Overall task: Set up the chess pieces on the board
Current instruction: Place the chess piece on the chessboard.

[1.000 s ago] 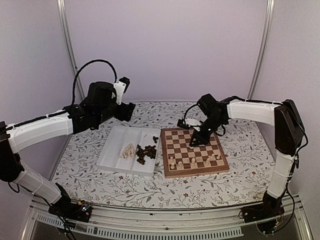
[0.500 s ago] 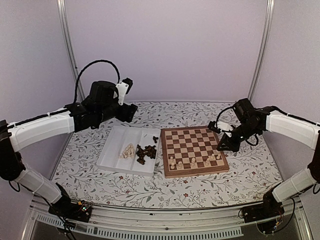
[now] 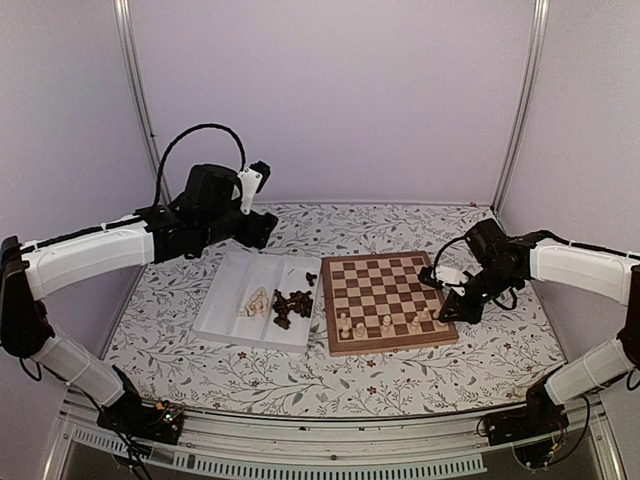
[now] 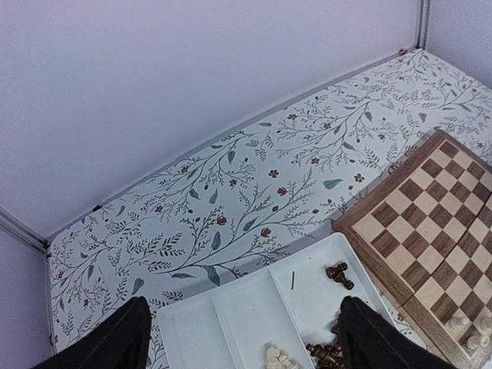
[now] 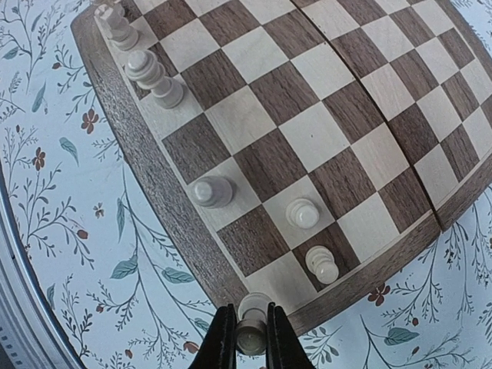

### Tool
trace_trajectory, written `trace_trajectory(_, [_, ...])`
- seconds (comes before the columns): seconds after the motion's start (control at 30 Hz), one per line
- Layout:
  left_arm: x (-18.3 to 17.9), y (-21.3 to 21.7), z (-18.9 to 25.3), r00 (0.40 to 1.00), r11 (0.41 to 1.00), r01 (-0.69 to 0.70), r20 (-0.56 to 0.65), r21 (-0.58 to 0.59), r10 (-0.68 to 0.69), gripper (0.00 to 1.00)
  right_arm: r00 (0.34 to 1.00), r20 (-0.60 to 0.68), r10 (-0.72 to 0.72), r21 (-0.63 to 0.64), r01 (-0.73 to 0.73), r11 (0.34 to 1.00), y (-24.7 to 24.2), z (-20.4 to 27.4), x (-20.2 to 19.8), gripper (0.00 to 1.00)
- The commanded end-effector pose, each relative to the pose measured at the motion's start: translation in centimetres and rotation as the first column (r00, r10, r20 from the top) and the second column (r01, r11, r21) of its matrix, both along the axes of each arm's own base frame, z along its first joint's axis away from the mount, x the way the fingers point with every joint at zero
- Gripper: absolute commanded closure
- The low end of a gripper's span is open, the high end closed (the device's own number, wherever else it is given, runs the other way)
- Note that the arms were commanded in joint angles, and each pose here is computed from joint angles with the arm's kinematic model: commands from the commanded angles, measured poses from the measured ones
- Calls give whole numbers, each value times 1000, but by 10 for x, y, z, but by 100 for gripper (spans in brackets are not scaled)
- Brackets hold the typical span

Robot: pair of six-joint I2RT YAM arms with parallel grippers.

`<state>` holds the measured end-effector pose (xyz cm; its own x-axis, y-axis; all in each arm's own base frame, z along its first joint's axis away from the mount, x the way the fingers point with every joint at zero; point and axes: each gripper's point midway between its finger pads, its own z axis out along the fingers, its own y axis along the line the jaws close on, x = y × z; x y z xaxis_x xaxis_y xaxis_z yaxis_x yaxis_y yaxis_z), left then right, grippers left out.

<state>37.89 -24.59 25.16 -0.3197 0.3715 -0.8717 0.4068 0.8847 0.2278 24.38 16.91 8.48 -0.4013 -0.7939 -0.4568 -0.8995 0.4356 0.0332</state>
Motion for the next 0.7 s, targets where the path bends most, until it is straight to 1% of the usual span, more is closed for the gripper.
trace_trajectory(0.0, [5, -1, 9, 1000, 1000, 3, 11, -5, -3, 14, 1000, -11, -9, -34, 9, 999, -4, -16, 4, 95])
trace_trajectory(0.37, [4, -4, 6, 1000, 1000, 10, 2, 4, -10, 14, 1000, -22, -19, -55, 17, 998, -5, -29, 10, 94])
trace_trajectory(0.67, [4, -5, 2, 1000, 1000, 12, -6, 17, -12, 14, 999, -24, -25, -62, 24, 998, -6, -34, 14, 88])
